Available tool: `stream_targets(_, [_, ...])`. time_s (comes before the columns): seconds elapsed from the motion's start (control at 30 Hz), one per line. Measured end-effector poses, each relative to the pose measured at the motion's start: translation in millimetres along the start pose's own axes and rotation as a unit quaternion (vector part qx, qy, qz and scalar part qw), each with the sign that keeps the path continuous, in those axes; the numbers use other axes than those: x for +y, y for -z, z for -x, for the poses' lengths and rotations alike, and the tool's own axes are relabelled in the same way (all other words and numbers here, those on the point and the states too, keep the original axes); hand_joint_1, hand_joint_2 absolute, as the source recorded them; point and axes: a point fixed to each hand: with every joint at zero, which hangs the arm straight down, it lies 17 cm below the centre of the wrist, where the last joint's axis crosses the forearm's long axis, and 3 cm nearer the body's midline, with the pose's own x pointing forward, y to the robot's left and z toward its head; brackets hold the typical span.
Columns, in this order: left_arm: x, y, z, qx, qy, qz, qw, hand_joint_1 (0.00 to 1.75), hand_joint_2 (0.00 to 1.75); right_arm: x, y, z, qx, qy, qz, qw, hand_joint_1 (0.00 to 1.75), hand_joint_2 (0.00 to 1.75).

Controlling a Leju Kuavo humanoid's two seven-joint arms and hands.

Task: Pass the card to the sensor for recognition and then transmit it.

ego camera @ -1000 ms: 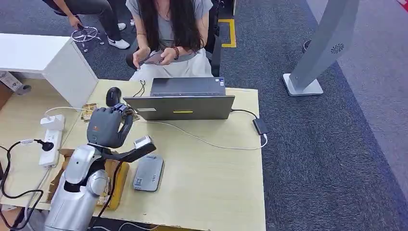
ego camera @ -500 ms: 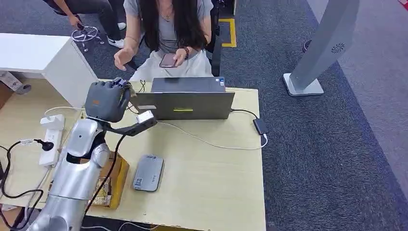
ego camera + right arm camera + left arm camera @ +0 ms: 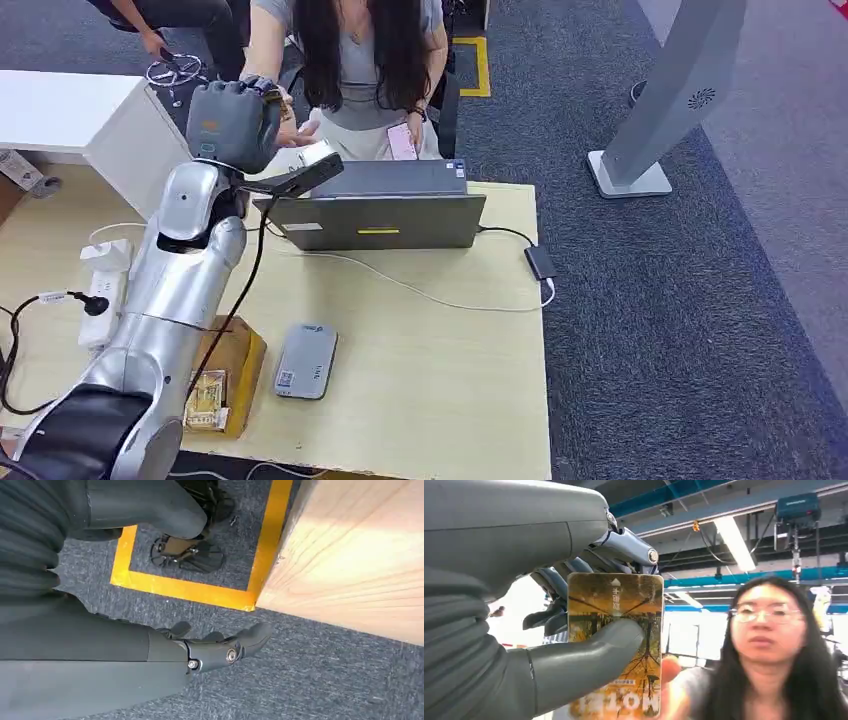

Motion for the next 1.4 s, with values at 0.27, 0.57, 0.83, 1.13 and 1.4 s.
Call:
stream_targets(0.27, [-19.1,-6.3,43.9,0.023,0.022,0.020,0.999,1.75,1.75,2.0,-0.2,1.9,0.004,-0.009,-0.003,1.000,0.00,1.75])
stream_targets(0.57, [-26.8,-12.8,58.0,0.026,0.029,0.024,0.999,0.00,1.75,0.9,-0.1,2.2,0.004,-0.013,0.001,1.000,0.00,1.75])
stream_targets(0.83, [-29.7,-17.8,61.6,0.030,0.029,0.023,0.999,0.00,1.75,1.5,-0.2,2.3,0.004,-0.013,0.000,1.000,0.00,1.75])
stream_targets(1.13, [-34.7,-24.0,60.7,0.026,0.032,0.024,0.999,0.00,1.75,1.4,-0.3,2.5,0.005,-0.011,0.000,1.000,0.00,1.75])
stream_targets(1.4, [-39.0,-66.5,32.9,0.002,0.003,0.004,1.000,0.00,1.75,-1.3,-0.8,2.4,0.000,0.005,0.008,1.000,0.00,1.75])
